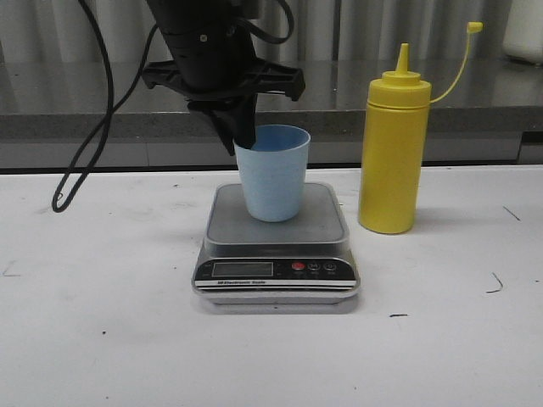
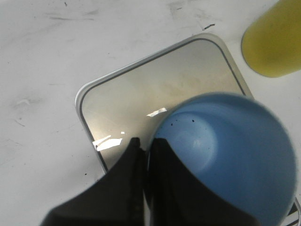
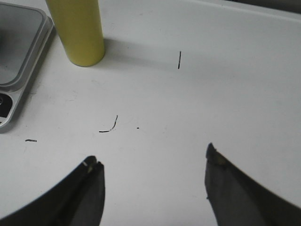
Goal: Pour seasoning into cup on scale with both arms
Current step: 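Open the left gripper and raise it away from the cup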
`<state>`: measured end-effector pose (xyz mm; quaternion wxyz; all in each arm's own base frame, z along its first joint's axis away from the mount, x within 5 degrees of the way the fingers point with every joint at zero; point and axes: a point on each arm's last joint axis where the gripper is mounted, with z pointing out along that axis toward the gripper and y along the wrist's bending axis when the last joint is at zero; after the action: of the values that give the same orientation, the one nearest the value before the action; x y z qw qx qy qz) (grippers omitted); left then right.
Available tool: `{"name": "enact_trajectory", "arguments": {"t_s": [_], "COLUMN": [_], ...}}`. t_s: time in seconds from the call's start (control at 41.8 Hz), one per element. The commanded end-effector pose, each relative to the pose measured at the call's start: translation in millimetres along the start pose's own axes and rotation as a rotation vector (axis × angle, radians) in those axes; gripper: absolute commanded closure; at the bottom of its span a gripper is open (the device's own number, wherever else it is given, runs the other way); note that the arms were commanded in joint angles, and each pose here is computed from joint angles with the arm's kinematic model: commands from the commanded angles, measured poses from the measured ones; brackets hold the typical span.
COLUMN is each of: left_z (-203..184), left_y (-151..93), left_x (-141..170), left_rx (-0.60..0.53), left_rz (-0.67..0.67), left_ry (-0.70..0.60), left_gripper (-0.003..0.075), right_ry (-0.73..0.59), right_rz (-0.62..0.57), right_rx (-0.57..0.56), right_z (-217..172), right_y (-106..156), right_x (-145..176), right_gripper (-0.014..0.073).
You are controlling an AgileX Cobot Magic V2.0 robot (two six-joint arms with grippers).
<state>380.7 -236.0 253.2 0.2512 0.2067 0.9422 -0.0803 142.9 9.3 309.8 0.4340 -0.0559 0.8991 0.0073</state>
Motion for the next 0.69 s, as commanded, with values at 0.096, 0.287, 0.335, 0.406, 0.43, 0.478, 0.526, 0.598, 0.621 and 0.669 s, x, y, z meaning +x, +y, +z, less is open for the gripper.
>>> {"name": "enact_trajectory", "arguments": {"t_s": [0.096,0.287,0.335,0.406,0.43,0.478,0.526,0.598,0.621,0.669], "left_z": [-32.9,-42.8,-48.9,-61.3,-66.2,-79.6,-95.5,-117.3,-128.7,-146.8], "left_y": [-5.5,-8.4,-9.7,-10.1,-10.0,-9.5,-8.5,-5.7,-4.4,-1.7], "left_x": [-15.5,-18.9,-20.1,-20.9,-20.7,-19.4,-17.8,-12.9,-10.4,-2.7], "left_rx": [0.022,0.057,0.062,0.065,0.065,0.066,0.061,0.044,0.038,0.027], "left_rz": [-0.006,-0.033,-0.033,-0.022,-0.022,-0.022,-0.015,-0.002,0.003,0.012], "left_ry": [-0.116,-0.139,-0.153,-0.171,-0.173,-0.173,-0.179,-0.202,-0.222,-0.254], "left_gripper": [0.0618,0.0422,0.0397,0.0393,0.0394,0.0394,0.0394,0.0394,0.0394,0.0394], "right_ry": [-0.083,-0.083,-0.083,-0.083,-0.083,-0.083,-0.083,-0.083,-0.083,-0.083], "right_rz": [-0.014,-0.014,-0.014,-0.014,-0.014,-0.014,-0.014,-0.014,-0.014,-0.014], "right_rx": [0.014,0.014,0.014,0.014,0.014,0.014,0.014,0.014,0.014,0.014], "right_z": [-5.7,-5.7,-5.7,-5.7,-5.7,-5.7,-5.7,-5.7,-5.7,-5.7], "right_y": [-1.7,-1.7,-1.7,-1.7,-1.7,-1.7,-1.7,-1.7,-1.7,-1.7], "right_x": [-13.6,-13.6,-13.6,-13.6,-13.6,-13.6,-13.6,-13.6,-13.6,-13.6], "right_gripper": [0.0111,0.0111,0.0111,0.0111,0.0111,0.0111,0.0111,0.0111,0.0111,0.0111]}}
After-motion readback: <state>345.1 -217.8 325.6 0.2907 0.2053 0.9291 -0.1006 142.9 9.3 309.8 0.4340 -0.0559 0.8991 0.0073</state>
